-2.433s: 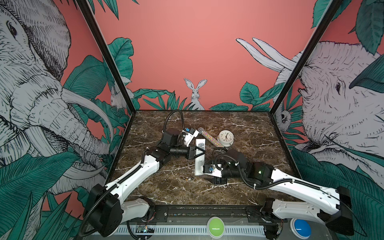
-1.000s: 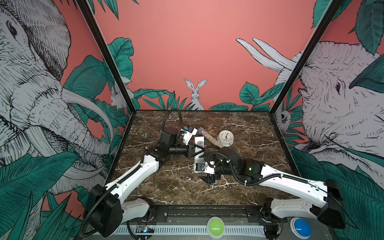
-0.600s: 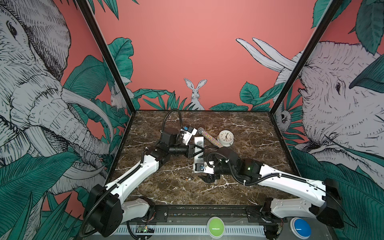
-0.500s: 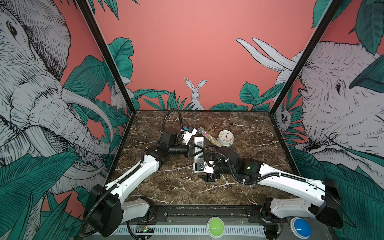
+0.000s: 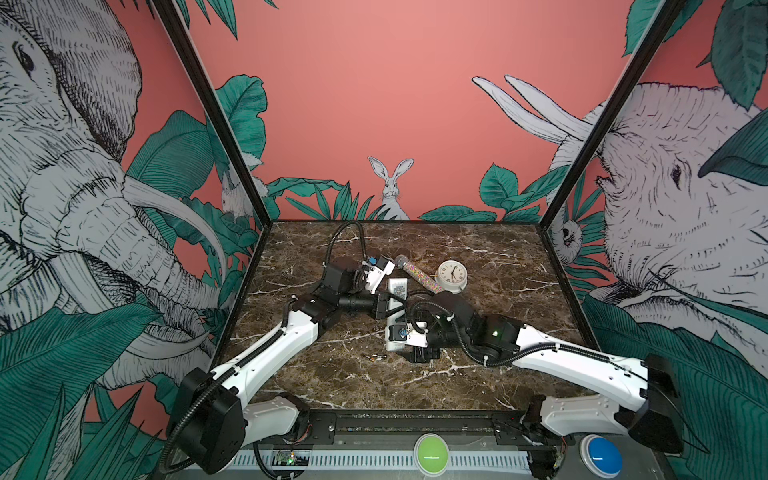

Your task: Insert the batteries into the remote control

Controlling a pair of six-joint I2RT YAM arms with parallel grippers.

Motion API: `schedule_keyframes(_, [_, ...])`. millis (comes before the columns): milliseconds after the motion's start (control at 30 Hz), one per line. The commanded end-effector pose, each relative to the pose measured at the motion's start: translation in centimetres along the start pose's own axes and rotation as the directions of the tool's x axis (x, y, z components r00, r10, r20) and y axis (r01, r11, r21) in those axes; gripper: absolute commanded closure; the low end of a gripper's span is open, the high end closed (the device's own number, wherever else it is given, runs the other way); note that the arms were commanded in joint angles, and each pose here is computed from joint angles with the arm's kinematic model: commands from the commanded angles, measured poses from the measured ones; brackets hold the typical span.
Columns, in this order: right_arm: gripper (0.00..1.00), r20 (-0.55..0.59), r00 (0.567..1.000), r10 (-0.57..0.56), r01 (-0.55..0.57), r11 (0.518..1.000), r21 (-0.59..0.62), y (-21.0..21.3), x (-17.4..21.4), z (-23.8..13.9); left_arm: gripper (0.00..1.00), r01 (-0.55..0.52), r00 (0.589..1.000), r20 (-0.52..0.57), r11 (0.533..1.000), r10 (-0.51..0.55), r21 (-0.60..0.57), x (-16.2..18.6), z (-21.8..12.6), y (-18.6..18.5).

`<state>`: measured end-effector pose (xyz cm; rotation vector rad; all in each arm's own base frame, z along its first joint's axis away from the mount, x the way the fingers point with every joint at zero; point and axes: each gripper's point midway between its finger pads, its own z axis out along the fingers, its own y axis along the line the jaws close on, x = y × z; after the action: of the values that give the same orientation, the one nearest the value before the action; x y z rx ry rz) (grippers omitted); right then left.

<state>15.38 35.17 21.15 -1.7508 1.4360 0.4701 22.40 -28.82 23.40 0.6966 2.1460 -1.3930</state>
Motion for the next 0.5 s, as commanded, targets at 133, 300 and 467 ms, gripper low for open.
schedule_keyframes(133, [0.31,-0.053,0.998,0.040,-0.048,0.985,-0.164,3.47,1.56,0.61,1.00,-0.103,0.993,0.068,0.990,0.097,0.100,-2.06,-0.62,-3.19])
schedule_keyframes(300, [0.36,-0.056,0.997,0.045,-0.054,0.982,-0.182,3.77,1.55,0.66,1.00,-0.105,0.993,0.070,0.990,0.099,0.091,-2.02,-0.64,-3.03])
schedule_keyframes(467, [0.40,-0.057,0.997,0.046,-0.056,0.980,-0.190,3.95,1.51,0.59,1.00,-0.103,0.993,0.069,0.991,0.098,0.086,-1.94,-0.60,-2.89])
